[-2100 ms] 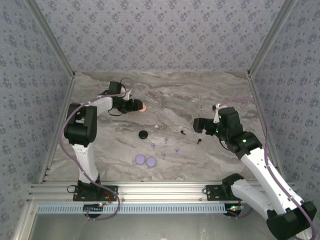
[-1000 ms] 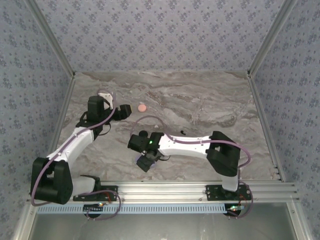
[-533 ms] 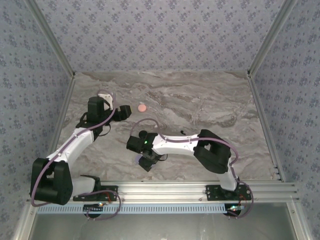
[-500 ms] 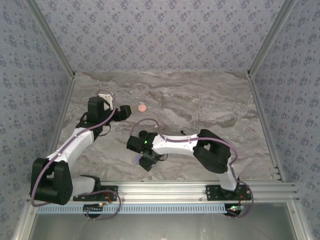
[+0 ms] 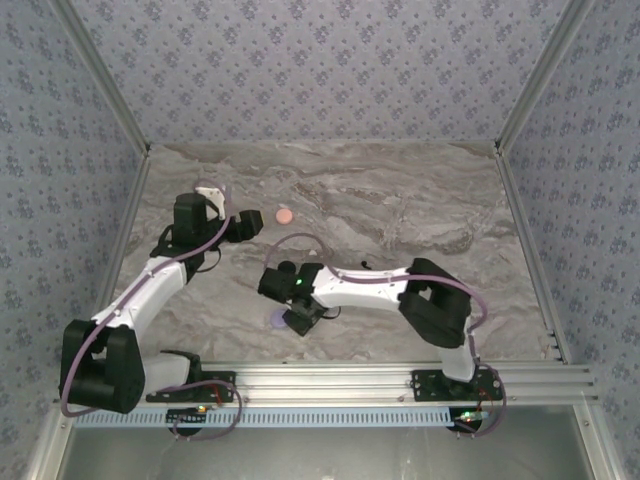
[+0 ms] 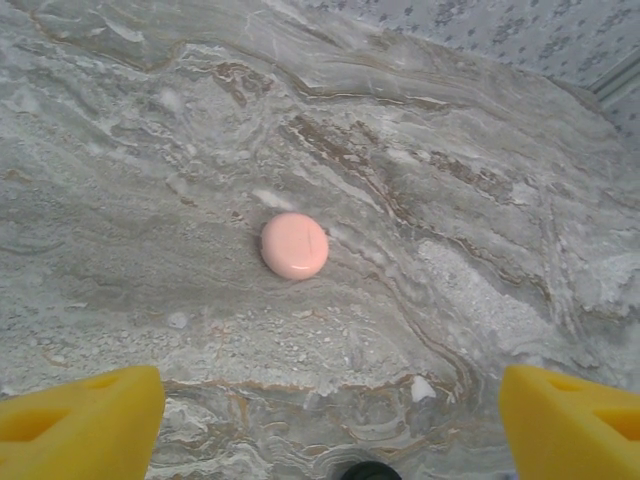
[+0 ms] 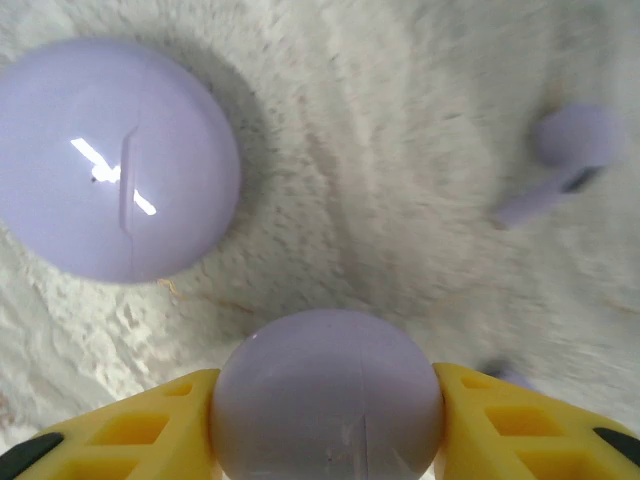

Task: Insert the wireless bluetooth earbuds into the charging case

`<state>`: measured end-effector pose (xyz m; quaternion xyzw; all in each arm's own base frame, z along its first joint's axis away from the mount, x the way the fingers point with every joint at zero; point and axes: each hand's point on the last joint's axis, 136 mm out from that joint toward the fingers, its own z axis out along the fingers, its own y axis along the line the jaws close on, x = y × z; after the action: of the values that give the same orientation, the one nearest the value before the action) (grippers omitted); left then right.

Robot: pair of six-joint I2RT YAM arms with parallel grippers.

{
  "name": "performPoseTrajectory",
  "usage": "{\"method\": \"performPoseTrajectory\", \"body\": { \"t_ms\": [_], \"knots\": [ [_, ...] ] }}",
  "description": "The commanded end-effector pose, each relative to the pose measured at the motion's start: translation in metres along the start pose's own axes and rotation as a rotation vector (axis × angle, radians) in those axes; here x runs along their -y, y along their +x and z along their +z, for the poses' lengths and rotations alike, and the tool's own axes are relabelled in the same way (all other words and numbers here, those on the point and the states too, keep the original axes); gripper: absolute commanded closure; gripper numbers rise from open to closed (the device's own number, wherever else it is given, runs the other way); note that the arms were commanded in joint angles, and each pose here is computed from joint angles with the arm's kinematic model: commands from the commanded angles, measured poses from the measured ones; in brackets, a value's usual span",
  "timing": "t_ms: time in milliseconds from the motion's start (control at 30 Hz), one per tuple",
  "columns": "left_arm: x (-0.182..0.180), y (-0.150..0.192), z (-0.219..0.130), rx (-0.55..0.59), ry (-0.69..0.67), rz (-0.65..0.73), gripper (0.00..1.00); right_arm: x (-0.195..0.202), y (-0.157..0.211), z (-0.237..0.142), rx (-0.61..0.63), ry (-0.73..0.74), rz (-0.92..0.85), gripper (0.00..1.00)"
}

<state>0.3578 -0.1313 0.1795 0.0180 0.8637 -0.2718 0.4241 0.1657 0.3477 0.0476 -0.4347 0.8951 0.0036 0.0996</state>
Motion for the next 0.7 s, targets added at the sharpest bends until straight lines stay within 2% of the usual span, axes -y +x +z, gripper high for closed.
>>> {"method": "performPoseTrajectory", "body": {
  "t_ms": [0,167,367,533,667],
  "knots": [
    [0.028,-0.022,-0.011,0.049,0.119,0.035,0.15,0.032,-0.019,-0.053,0.172,0.076,-0.022,0.51],
    [0.067,-0.028,-0.019,0.021,0.282,0.071,0.17,0.086,-0.038,-0.121,0.408,0.179,-0.008,0.51],
    [0.127,-0.027,-0.036,-0.020,0.502,0.148,0.19,0.129,-0.053,-0.205,0.741,0.274,-0.066,0.52],
    [0.175,-0.019,-0.060,-0.043,0.650,0.228,0.20,0.142,-0.044,-0.242,0.918,0.351,-0.202,0.51],
    [0.204,-0.014,-0.079,-0.037,0.726,0.275,0.20,0.137,-0.038,-0.264,1.027,0.397,-0.343,0.51]
  ]
}}
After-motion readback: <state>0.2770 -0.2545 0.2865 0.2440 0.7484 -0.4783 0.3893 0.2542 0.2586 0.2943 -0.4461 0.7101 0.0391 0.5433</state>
